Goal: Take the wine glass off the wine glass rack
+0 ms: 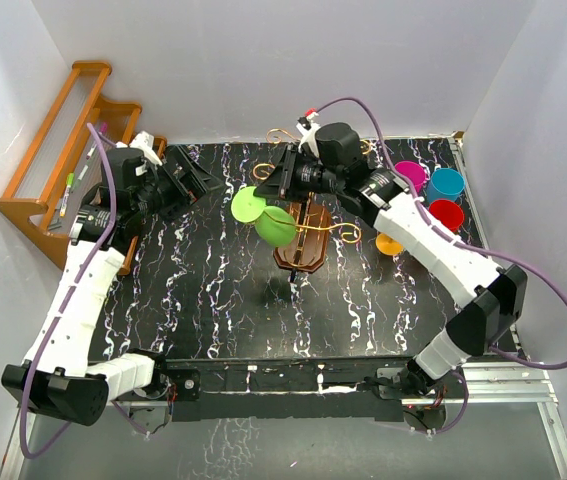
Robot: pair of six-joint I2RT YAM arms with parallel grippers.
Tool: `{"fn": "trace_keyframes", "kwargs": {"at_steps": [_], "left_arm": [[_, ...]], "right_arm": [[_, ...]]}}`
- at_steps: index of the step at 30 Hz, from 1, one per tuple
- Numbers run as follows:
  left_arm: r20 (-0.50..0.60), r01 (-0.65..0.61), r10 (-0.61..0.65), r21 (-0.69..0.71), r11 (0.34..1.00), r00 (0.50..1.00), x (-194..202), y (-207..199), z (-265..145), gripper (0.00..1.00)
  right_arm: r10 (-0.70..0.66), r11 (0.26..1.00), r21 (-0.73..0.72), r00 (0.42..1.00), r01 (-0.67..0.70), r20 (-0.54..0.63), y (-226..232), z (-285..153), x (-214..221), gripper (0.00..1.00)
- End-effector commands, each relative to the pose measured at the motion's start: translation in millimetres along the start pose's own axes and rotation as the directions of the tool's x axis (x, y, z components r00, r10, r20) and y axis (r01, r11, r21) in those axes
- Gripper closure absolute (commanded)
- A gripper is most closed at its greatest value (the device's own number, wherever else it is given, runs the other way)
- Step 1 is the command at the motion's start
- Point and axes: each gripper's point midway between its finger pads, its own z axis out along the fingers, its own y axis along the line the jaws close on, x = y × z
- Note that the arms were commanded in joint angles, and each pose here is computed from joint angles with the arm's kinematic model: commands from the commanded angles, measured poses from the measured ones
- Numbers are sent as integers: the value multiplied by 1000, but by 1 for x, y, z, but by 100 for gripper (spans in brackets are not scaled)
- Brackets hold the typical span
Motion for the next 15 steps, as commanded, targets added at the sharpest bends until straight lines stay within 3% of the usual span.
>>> {"fn": "trace_keyframes", "kwargs": {"at_steps": [1,6,15], "left_arm": [[26,-19,18,55,998,1000,-10,-18,-8,3],[28,-19,17,70,997,999,-12,-22,-9,3],[46,-50,46,86,995,998,-21,-33,-13,4]], "right_arm": [[-56,998,-32,995,58,80,21,-34,-13,92],[-72,994,-79,997,73,15,29,-41,-1,92],[-168,958,-274,942,87,-291,52,-51,50,92]]}}
